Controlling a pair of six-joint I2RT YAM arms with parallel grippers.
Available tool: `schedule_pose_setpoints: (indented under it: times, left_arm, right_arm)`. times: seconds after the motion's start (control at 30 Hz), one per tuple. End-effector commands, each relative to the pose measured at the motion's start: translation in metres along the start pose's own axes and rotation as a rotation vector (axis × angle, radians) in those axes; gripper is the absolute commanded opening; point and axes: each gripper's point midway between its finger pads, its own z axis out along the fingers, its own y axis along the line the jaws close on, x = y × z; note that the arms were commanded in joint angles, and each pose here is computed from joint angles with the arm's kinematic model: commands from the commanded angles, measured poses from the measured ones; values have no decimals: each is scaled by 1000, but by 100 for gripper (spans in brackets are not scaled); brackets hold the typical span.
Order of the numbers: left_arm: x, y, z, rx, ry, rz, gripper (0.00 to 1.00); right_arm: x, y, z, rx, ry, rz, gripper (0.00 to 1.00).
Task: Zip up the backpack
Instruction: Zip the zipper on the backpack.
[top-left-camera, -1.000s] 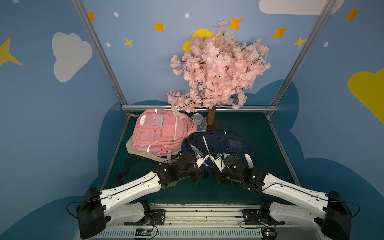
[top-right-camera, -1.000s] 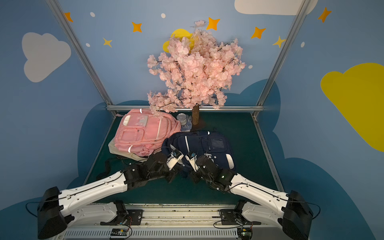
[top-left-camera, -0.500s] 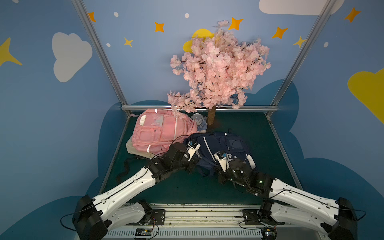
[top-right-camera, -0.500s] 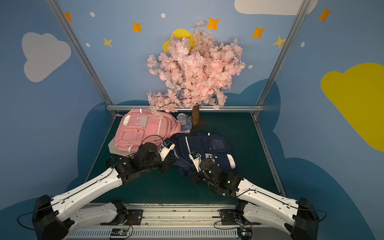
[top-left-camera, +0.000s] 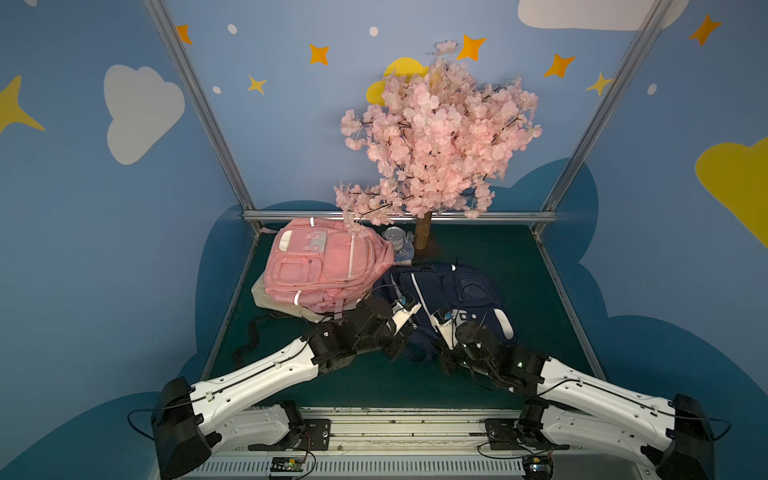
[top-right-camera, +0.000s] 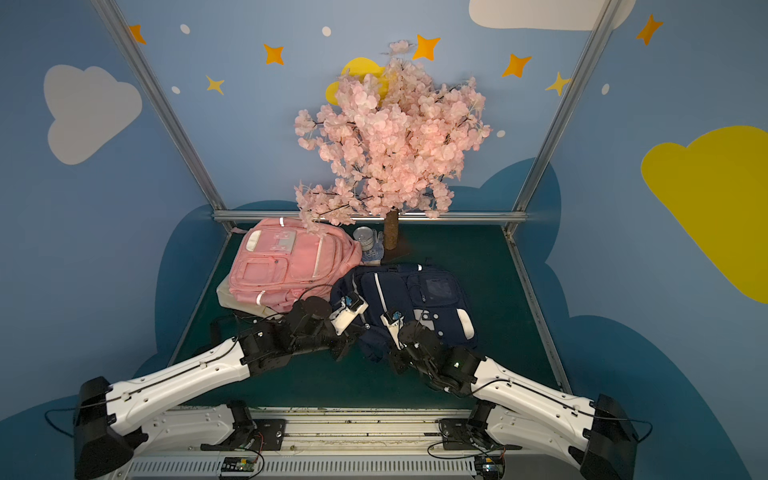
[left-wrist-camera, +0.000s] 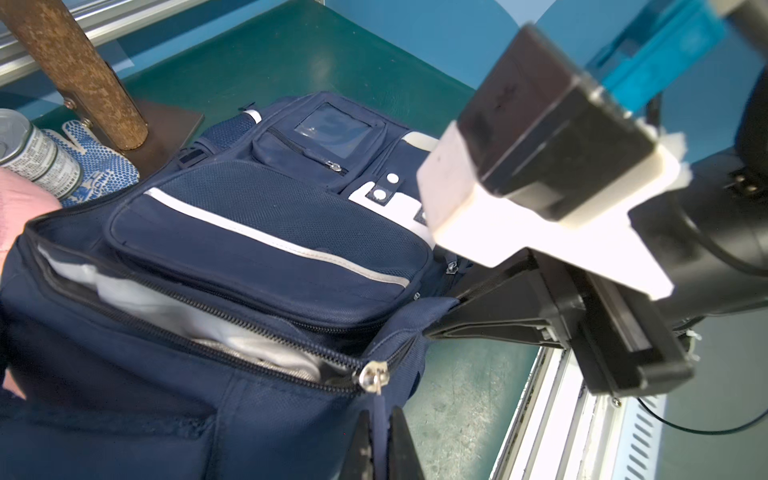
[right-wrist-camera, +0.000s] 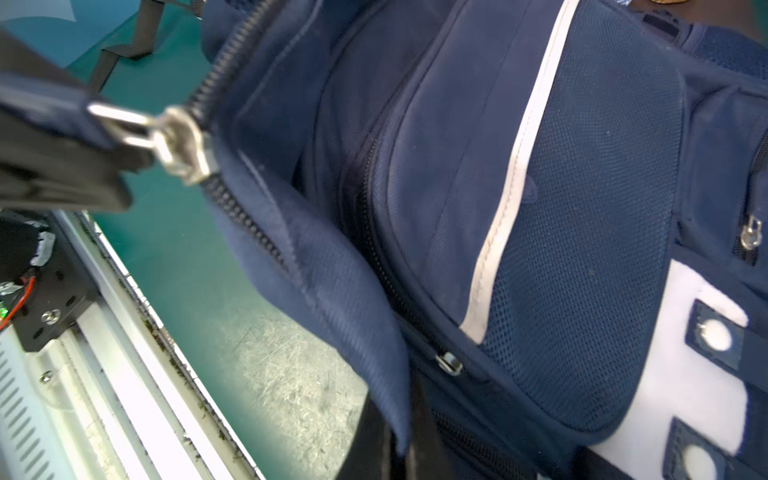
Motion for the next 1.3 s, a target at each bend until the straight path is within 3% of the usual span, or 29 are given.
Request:
schedule_pose_setpoints:
  times: [0.0,0.33,0.43,0.53,0.57,0.7,0.77,0.87,1.07,1.13,1.27]
  left_arm:
    - [-58,-3,-18,-28,-154,45,3]
    - [-10,131,-50,-419,-57,-279,2]
    - [-13,134,-49,-399,-67,-283,3]
    - [-26,108,-38,-250,-110,-245,2]
    - [-30,97,-35,-216,-122,-217,3]
    - [-42,50,-26,-115,-149,-85,3]
    - [-46,35,-25,-72,-170,-73,2]
    - [-52,16,-27,-8,-211,-65,2]
    - [-52,-13,-26,70,-209,-31,3]
    - [-50,-18,-24,76,-196,-22,2]
    - [-39,16,-31,-97,-164,-63,2]
  right_arm:
    - [11,-29,0,146,54,28,0]
    - [30,-31,-3,134,87,6,0]
    - [34,-24,-1,86,97,-1,0]
    - [31,-18,-1,55,89,-1,0]
    - [29,-16,-3,42,83,-2,3]
    - [9,2,-13,-56,5,-4,48]
    - [-3,14,-19,-123,-43,-5,58]
    - [-16,22,-19,-159,-85,1,63]
    - [-37,35,-10,-203,-124,6,64]
    - [-42,38,-7,-214,-128,11,59]
    - [-31,30,2,-152,-38,-9,31]
